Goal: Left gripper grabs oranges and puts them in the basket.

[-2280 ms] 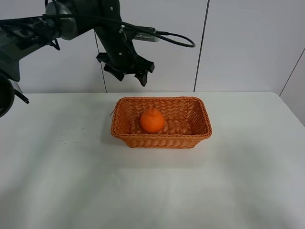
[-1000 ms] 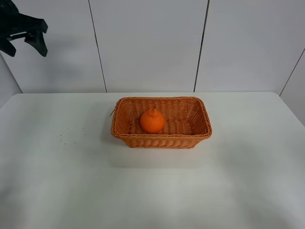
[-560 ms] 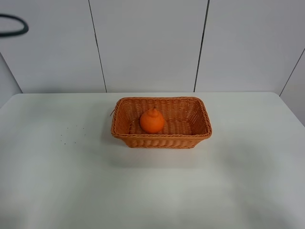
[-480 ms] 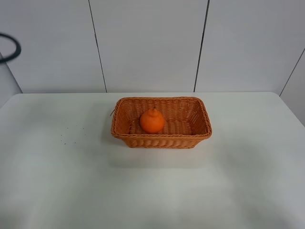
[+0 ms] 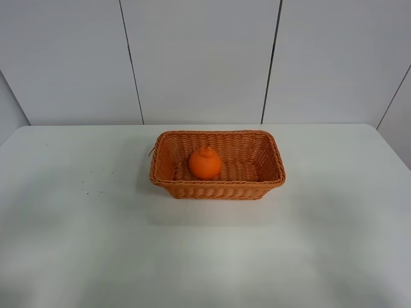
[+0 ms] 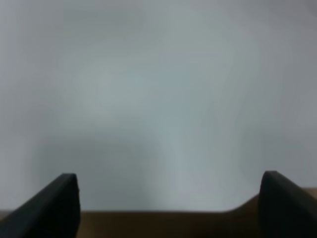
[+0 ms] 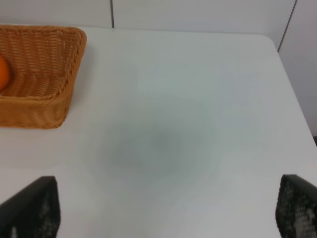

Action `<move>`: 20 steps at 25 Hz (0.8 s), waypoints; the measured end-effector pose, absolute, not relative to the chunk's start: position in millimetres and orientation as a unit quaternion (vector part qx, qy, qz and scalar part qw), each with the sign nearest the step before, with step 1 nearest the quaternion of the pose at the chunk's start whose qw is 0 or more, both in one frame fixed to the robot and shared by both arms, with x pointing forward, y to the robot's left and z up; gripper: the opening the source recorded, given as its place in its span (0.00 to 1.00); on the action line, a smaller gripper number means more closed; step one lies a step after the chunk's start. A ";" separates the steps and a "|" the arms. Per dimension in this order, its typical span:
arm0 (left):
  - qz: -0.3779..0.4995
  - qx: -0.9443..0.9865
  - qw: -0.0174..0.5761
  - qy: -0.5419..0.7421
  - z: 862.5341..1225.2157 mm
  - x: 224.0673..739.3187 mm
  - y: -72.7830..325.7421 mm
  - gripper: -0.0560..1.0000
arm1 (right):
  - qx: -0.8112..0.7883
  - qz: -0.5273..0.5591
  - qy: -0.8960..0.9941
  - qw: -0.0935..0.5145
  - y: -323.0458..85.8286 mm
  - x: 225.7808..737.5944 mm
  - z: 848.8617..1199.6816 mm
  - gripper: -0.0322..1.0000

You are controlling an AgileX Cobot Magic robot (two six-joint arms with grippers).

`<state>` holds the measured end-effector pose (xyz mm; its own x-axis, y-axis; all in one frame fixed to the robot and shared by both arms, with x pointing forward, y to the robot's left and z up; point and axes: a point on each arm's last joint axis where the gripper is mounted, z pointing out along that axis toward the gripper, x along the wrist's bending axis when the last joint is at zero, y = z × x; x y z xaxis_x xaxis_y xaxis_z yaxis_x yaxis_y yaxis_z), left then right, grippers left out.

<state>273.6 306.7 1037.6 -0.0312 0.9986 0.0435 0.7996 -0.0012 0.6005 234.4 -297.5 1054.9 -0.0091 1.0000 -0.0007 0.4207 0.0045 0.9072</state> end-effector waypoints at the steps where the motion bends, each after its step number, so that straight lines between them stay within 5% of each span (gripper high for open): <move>1: 0.254 0.660 0.221 0.672 1038.3 269.2 306.4 0.85 | 0.593 0.382 0.599 0.379 -297.5 234.4 1054.9 0.70; 13: 0.342 0.617 0.319 0.634 1041.7 229.9 306.8 0.85 | 0.593 0.382 0.599 0.379 -297.5 234.4 1054.9 0.70; 20: 0.344 0.615 0.322 0.632 1041.4 228.5 306.7 0.85 | 0.593 0.382 0.599 0.379 -297.5 234.4 1054.9 0.70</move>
